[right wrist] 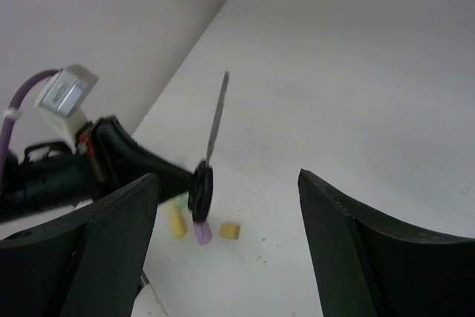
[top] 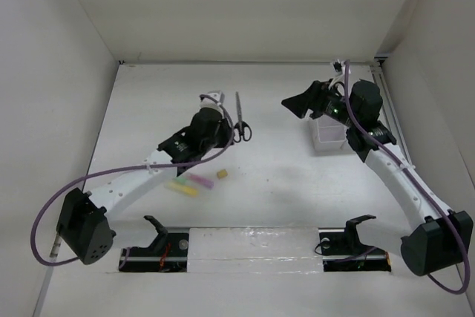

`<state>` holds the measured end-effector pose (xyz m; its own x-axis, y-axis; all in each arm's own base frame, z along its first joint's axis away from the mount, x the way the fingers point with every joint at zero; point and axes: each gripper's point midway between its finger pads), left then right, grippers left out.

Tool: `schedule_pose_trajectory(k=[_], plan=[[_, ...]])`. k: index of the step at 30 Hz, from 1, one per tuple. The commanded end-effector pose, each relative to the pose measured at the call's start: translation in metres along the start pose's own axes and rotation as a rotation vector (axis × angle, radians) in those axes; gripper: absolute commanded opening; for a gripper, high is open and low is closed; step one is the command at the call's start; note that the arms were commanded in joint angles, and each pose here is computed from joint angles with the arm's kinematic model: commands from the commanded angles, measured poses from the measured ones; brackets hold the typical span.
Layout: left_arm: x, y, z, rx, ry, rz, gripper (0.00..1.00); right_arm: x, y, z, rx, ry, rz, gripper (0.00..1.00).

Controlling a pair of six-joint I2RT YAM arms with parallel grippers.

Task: Sort the stationery into containers
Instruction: Pick up the scissors from the center of the board, then place the scissors in the storage box.

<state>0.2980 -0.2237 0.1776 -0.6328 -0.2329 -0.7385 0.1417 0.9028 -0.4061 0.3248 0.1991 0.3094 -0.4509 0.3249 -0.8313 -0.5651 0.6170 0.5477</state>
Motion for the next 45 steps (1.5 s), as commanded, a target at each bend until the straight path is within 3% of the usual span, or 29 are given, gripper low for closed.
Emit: schedule_pose_trajectory(k=[1,6,19,22,23,26,29,30,32,33,36,37,38,42,43,45], plan=[[-0.018,-0.061,-0.026,0.135,-0.109,0.167,0.0,-0.016,0.026,0.01,-0.092,0.014,-0.023,0.81],[-0.01,-0.107,-0.044,0.238,-0.144,0.299,0.0,0.006,0.02,0.024,-0.064,0.085,-0.019,0.79],[-0.017,-0.129,-0.046,0.307,-0.159,0.343,0.0,0.066,0.031,0.039,-0.143,0.21,0.022,0.77],[-0.015,-0.135,-0.049,0.348,-0.159,0.34,0.0,0.073,0.036,0.045,-0.16,0.225,0.039,0.72],[-0.014,-0.134,-0.048,0.349,-0.16,0.339,0.0,0.073,0.036,0.045,-0.16,0.225,0.039,0.64],[-0.014,-0.134,-0.048,0.349,-0.16,0.339,0.0,0.075,0.033,0.048,-0.147,0.228,0.052,0.55],[-0.008,-0.133,-0.045,0.347,-0.139,0.348,0.0,0.068,0.037,0.047,-0.156,0.213,0.043,0.39],[-0.007,-0.132,-0.045,0.342,-0.132,0.351,0.0,0.068,0.037,0.047,-0.156,0.213,0.043,0.21],[-0.004,-0.131,-0.042,0.338,-0.125,0.354,0.0,0.064,0.04,0.047,-0.161,0.205,0.038,0.04],[-0.004,-0.131,-0.042,0.337,-0.125,0.354,0.0,0.064,0.04,0.047,-0.161,0.205,0.038,0.0],[-0.01,-0.131,-0.041,0.316,-0.137,0.351,0.0,0.063,0.036,0.045,-0.155,0.198,0.021,0.0],[-0.008,-0.129,-0.041,0.311,-0.129,0.355,0.03,0.059,0.037,0.043,-0.152,0.184,0.015,0.0],[-0.01,-0.128,-0.04,0.298,-0.135,0.344,0.14,0.056,0.033,0.039,-0.139,0.172,0.015,0.0],[-0.012,-0.125,-0.039,0.276,-0.146,0.33,0.41,0.04,0.016,0.032,-0.087,0.12,0.013,0.0],[-0.012,-0.122,-0.035,0.26,-0.146,0.332,0.62,0.033,0.013,0.03,-0.068,0.096,0.008,0.0],[-0.015,-0.122,-0.036,0.243,-0.154,0.302,0.86,0.024,-0.001,0.025,-0.021,0.061,0.001,0.0]])
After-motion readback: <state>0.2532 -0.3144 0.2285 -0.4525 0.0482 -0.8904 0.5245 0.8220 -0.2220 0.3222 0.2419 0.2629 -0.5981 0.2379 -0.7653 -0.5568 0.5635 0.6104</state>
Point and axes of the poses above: each gripper's point midway between its finger pads, its own z axis out along the fingers, its own y axis along the line the jaws close on, x = y × z
